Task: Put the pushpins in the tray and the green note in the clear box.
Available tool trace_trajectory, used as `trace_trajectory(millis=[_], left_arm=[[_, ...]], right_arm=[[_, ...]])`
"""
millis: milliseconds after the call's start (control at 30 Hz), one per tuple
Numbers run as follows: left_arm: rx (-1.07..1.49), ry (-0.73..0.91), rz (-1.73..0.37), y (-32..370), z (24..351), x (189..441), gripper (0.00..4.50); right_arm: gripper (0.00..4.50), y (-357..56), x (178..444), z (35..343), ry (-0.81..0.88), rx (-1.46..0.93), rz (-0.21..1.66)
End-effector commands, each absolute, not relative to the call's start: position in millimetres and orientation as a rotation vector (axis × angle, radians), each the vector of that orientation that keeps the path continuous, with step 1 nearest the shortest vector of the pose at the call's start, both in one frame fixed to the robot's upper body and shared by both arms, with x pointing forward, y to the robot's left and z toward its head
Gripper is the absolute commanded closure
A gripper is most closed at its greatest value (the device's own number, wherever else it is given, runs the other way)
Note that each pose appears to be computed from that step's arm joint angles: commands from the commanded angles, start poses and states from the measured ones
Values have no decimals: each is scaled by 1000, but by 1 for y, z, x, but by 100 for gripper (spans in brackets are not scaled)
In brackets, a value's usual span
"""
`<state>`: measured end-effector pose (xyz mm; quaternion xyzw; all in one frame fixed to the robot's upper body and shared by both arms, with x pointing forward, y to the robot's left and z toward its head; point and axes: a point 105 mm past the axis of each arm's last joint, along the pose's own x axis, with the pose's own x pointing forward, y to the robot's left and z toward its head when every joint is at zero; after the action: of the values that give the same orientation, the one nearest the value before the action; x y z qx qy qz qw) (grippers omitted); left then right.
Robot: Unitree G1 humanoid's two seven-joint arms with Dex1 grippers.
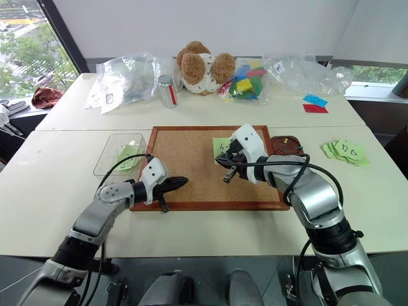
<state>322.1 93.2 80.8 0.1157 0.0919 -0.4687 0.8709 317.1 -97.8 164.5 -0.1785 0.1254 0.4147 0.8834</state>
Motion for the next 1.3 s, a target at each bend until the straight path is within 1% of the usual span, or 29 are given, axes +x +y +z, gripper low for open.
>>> trace_trajectory(millis=[33,133,200,233,267,333,500,767,900,1167,1267,1300], left_arm=[[150,217,-968,95,87,327,313],[-2,151,-974,93,128,338,160],[-87,143,-991,94,143,339,66],[-118,142,-996,95,149,338,10],[-165,135,-999,95,155,339,4],[-268,125,-997,94,167,342,4],[-512,138,-1009,81,185,347,4],[-807,267,-1049,46,185,341,4],[-862,317,-1058,39,182,335,4],[-870,386,-1068,33,174,326,4],[-883,391,-1059,33,173,325,80],[-886,393,-1059,33,172,324,129]], right_arm=[[450,-99,312,183,202,-408,880],[450,-101,305,187,203,-461,919],[450,-101,302,188,204,-482,937],[450,-100,301,188,204,-486,944],[450,-99,300,187,204,-493,952],[450,-98,298,187,205,-510,969],[450,-89,290,187,194,-560,1026],[450,-74,283,194,161,-582,1094],[450,-70,283,199,142,-589,1101],[450,-64,285,207,118,-589,1115],[450,-62,285,208,114,-590,1118],[450,-62,284,209,113,-591,1119]])
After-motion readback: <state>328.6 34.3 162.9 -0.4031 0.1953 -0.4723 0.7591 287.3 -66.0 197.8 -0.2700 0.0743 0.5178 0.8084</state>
